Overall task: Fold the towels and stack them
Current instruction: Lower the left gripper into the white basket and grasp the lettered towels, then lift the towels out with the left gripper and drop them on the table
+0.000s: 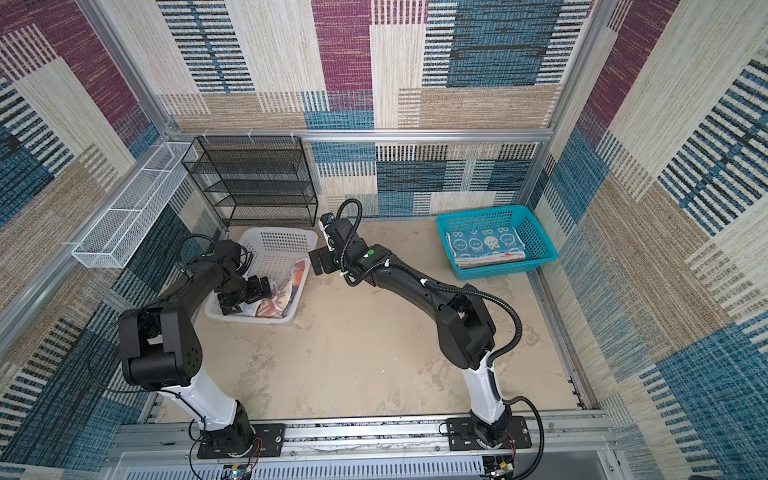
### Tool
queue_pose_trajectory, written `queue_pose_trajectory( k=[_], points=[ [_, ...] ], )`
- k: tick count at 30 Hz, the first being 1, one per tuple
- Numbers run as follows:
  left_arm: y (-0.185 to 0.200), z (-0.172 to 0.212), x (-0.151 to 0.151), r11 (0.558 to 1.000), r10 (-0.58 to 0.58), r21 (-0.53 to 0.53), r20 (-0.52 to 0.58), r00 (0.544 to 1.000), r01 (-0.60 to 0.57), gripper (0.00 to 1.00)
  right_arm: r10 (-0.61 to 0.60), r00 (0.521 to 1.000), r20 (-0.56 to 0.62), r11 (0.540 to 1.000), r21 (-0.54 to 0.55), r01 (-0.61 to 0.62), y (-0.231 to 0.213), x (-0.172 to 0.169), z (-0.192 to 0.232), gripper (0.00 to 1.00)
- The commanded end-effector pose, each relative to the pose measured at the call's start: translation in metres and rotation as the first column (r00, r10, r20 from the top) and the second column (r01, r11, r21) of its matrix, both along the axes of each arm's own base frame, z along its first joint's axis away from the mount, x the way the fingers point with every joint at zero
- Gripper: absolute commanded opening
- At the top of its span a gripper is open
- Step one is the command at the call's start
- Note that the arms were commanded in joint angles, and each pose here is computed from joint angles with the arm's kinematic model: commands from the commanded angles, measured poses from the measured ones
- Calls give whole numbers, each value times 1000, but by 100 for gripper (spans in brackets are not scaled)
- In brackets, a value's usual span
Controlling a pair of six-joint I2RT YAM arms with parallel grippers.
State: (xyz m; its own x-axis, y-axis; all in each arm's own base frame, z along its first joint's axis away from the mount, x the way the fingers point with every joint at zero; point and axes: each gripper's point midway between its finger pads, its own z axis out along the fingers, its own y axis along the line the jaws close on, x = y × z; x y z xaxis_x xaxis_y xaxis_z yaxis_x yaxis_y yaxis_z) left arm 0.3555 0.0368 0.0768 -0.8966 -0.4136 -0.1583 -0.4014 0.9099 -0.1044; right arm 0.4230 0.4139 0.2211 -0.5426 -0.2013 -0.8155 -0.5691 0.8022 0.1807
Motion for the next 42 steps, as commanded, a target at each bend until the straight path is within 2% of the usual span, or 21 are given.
queue_pose_trajectory(
  k=[1, 5, 10, 13, 16, 19, 24, 28, 31, 36, 42],
  points=[
    [-2, -3, -5, 1000, 13, -15, -42, 999, -13, 93, -33, 998, 48, 999, 44, 31, 0, 6, 14, 99],
    [-2, -3, -1, 1000, 9, -18, -39, 999, -10, 78, -84, 996, -12, 993, 85, 84, -9, 9, 13, 99],
    [-6, 0, 3, 999, 7, -38, -26, 1000, -8, 50, -51, 999, 9, 994, 93, 50, -15, 5, 14, 99],
    [-9, 7, 9, 998, 3, -56, -2, 1000, -3, 27, -31, 999, 19, 995, 96, 29, -16, 0, 16, 99],
    [-16, 24, 19, 997, -9, -72, 52, 999, 12, 10, -28, 999, 26, 995, 94, 25, -19, -3, 17, 99],
    [-24, 53, 30, 996, -20, -79, 130, 991, 31, 0, -22, 999, 47, 997, 80, 18, -24, -7, 22, 99],
    [-49, 114, 43, 991, -92, -74, 256, 962, 114, 0, -86, 992, 96, 994, 73, 79, -42, -7, 43, 99],
    [-85, 175, 50, 978, -171, -44, 404, 899, 206, 0, -134, 982, 130, 991, 45, 130, -64, -14, 54, 99],
    [-123, 221, 49, 955, -244, -23, 509, 826, 296, 0, -152, 974, 166, 988, 59, 144, -80, -25, 74, 99],
    [-200, 297, 32, 889, -348, 15, 670, 655, 457, 0, -246, 945, 218, 968, 97, 229, -127, -47, 115, 99],
    [-287, 348, -3, 783, -396, -15, 758, 517, 621, 0, -410, 886, 219, 909, 175, 377, -208, -72, 156, 99]
  ],
)
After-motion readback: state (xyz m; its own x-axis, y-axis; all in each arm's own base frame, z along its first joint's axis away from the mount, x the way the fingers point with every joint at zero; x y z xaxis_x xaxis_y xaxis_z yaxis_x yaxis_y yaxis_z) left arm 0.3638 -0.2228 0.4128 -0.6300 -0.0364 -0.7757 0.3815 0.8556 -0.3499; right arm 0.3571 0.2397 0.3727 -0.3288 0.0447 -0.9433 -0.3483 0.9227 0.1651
